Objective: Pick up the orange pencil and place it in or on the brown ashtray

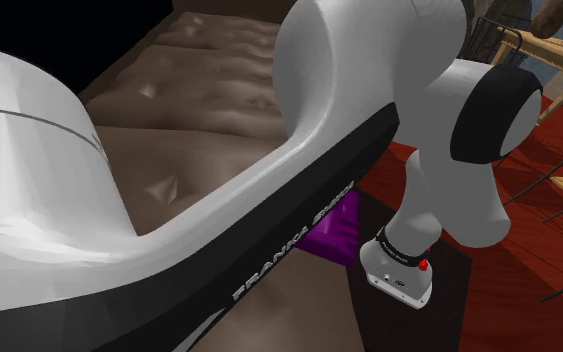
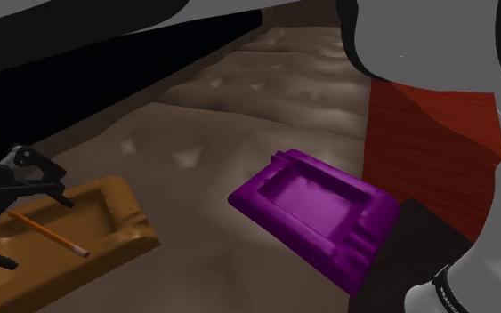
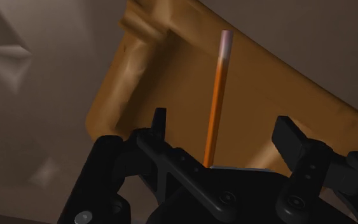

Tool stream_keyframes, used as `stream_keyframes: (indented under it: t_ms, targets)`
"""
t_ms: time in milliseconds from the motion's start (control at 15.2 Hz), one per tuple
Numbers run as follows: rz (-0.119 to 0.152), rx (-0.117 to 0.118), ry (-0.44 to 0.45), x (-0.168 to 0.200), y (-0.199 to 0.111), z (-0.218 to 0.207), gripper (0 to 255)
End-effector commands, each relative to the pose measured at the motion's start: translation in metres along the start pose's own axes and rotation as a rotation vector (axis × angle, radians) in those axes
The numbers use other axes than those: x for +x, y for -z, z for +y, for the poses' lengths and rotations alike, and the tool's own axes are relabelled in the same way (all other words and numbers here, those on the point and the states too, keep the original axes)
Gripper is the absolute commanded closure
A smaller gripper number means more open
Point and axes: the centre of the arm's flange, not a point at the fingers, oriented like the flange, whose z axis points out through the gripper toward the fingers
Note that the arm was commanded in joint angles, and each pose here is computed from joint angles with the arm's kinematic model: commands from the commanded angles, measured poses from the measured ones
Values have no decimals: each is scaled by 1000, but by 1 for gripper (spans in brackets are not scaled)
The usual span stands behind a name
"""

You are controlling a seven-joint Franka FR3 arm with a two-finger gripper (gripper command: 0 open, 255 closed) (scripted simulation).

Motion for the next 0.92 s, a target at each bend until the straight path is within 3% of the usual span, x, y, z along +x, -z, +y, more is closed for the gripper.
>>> stream_keyframes:
  t_ms: [0, 66, 330, 858]
  targets:
    - [0, 0, 0, 0, 0, 0, 0]
    - [0, 0, 0, 0, 0, 0, 0]
    - [0, 0, 0, 0, 50, 0, 0]
    - [0, 0, 0, 0, 50, 0, 0]
